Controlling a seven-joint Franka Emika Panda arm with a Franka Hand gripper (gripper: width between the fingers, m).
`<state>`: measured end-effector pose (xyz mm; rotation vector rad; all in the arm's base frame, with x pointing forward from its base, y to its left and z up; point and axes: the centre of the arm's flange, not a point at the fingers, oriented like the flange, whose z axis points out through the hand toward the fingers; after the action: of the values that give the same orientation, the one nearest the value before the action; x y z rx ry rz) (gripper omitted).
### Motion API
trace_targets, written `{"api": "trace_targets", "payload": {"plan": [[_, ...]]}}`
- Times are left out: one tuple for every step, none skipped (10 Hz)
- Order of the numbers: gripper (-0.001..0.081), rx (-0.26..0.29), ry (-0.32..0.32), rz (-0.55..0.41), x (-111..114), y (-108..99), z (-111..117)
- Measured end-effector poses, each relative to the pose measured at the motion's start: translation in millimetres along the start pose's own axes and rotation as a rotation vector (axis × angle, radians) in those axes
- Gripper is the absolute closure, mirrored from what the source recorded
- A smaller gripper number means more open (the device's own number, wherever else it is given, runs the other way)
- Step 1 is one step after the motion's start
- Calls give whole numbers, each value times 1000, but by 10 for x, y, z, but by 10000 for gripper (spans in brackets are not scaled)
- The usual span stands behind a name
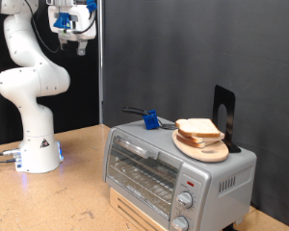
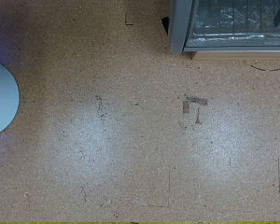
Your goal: Make a piece of toast with the oven
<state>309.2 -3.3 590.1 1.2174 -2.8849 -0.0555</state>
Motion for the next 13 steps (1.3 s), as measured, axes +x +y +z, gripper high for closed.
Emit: {"api": "trace_targets", "payload": {"plan": [[4, 8, -8, -27, -6, -6, -12], [4, 54, -13, -129, -29, -26, -43], [5, 115, -1, -235, -55, -43, -72], [5, 174, 22, -339, -87, -66, -98], [5, 259, 51, -423, -131, -132, -128], [5, 313, 87, -491, -205, -188, -92], [5, 292, 67, -477, -198, -176, -84], [5, 290, 35, -577, -213, -149, -110], [5, 294, 11, -705, -222, -104, -145], [5, 306, 0, -829, -257, -78, -152], [5, 331, -8, -955, -333, -92, -111], [5, 341, -10, -1052, -410, -136, -35], [5, 336, -12, -1008, -396, -136, -38]]}}
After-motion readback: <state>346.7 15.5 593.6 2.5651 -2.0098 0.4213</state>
